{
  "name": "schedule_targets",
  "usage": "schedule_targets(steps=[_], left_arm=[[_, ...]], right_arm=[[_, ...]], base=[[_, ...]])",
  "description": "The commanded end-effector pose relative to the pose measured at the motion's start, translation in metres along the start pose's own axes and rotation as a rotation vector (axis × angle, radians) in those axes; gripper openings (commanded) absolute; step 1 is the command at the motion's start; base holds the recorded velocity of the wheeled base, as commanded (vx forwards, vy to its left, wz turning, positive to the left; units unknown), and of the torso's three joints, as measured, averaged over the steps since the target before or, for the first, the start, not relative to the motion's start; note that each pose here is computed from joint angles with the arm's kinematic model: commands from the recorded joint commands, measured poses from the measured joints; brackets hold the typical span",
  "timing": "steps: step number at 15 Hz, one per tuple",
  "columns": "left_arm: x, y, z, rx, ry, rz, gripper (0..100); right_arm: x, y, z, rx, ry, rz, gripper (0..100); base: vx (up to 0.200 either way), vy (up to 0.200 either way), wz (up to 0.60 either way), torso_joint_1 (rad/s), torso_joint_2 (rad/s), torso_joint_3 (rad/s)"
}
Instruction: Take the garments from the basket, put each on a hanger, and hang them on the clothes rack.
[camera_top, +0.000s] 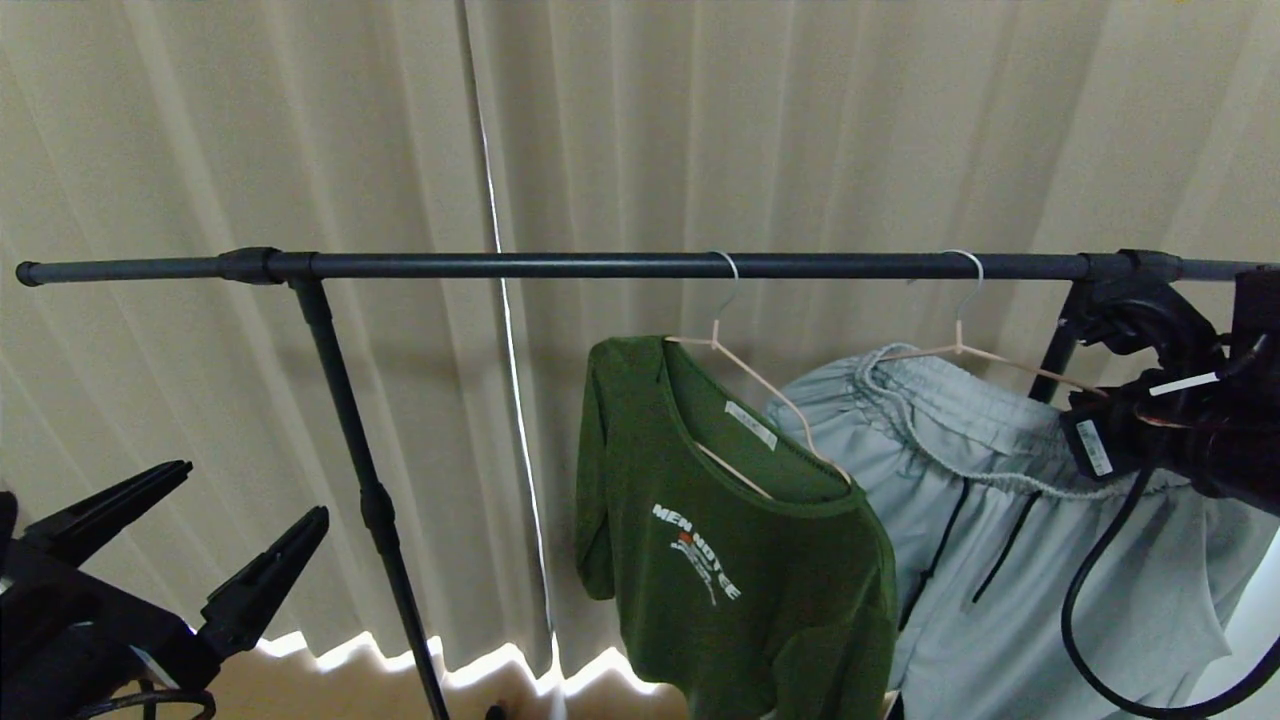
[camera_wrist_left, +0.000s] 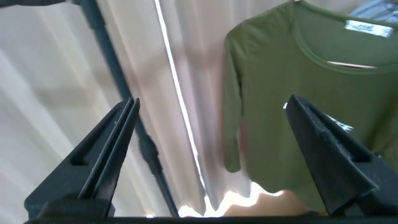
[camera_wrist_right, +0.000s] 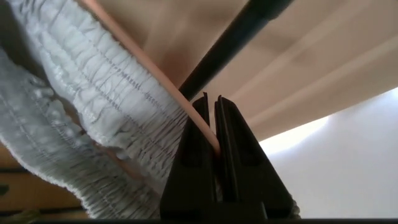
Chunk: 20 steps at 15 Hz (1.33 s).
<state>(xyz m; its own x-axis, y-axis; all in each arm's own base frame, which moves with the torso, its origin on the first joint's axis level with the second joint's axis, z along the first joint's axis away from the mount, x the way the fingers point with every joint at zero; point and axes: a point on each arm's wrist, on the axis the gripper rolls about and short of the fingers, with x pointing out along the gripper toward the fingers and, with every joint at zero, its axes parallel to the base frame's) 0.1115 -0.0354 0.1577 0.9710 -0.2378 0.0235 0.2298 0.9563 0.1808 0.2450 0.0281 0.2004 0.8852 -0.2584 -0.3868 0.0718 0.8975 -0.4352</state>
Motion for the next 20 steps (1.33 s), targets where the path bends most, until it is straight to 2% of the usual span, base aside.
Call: schedule_targets(steps=[1,2,3,6,10,12,14,17,18,19,20], left_arm=[[-0.001,0.001,0.000,0.002,-0.002,0.011,100],[-0.001,0.001,0.000,0.002,-0.002,0.011,100],[-0.001,0.001,0.000,0.003,-0.001,0.010,100],[-0.001,0.001,0.000,0.003,-0.001,0.010,100],[-0.001,0.001,-0.001,0.004,0.005,0.009,100],[0.002,0.001,-0.001,0.007,0.013,0.006,100],[0.002,0.001,-0.001,0.012,0.012,0.010,100],[-0.006,0.002,-0.012,0.005,0.047,0.025,100],[-0.009,0.002,-0.013,0.003,0.040,0.028,100],[-0.019,0.004,-0.006,-0.001,-0.022,0.038,100],[-0.026,0.005,-0.003,-0.005,-0.062,0.047,100]], right_arm=[[-0.010,-0.004,0.002,0.011,-0.029,-0.002,0],[-0.014,-0.003,0.003,0.010,-0.042,0.004,0],[-0.018,-0.001,0.003,0.007,-0.050,0.013,100],[-0.024,0.001,-0.002,0.018,-0.059,0.031,100],[-0.028,0.003,-0.005,0.078,-0.197,0.094,100],[-0.036,0.001,-0.005,0.116,-0.296,0.143,100],[-0.040,0.001,-0.008,0.140,-0.332,0.186,100],[-0.056,-0.007,-0.006,0.273,-0.431,0.207,100],[-0.059,-0.008,-0.006,0.292,-0.443,0.207,100],[-0.071,-0.014,-0.007,0.335,-0.476,0.207,100],[-0.078,-0.016,-0.009,0.345,-0.493,0.205,100]], base=[[0.000,0.000,0.00,0.000,0.00,0.000],[0.000,0.000,0.00,0.000,0.00,0.000],[0.000,0.000,0.00,0.000,0.00,0.000],[0.000,0.000,0.00,0.000,0.00,0.000],[0.000,0.000,0.00,0.000,0.00,0.000],[0.000,0.000,0.00,0.000,0.00,0.000],[0.000,0.000,0.00,0.000,0.00,0.000],[0.000,0.000,0.00,0.000,0.00,0.000],[0.000,0.000,0.00,0.000,0.00,0.000],[0.000,0.000,0.00,0.000,0.00,0.000],[0.000,0.000,0.00,0.000,0.00,0.000]])
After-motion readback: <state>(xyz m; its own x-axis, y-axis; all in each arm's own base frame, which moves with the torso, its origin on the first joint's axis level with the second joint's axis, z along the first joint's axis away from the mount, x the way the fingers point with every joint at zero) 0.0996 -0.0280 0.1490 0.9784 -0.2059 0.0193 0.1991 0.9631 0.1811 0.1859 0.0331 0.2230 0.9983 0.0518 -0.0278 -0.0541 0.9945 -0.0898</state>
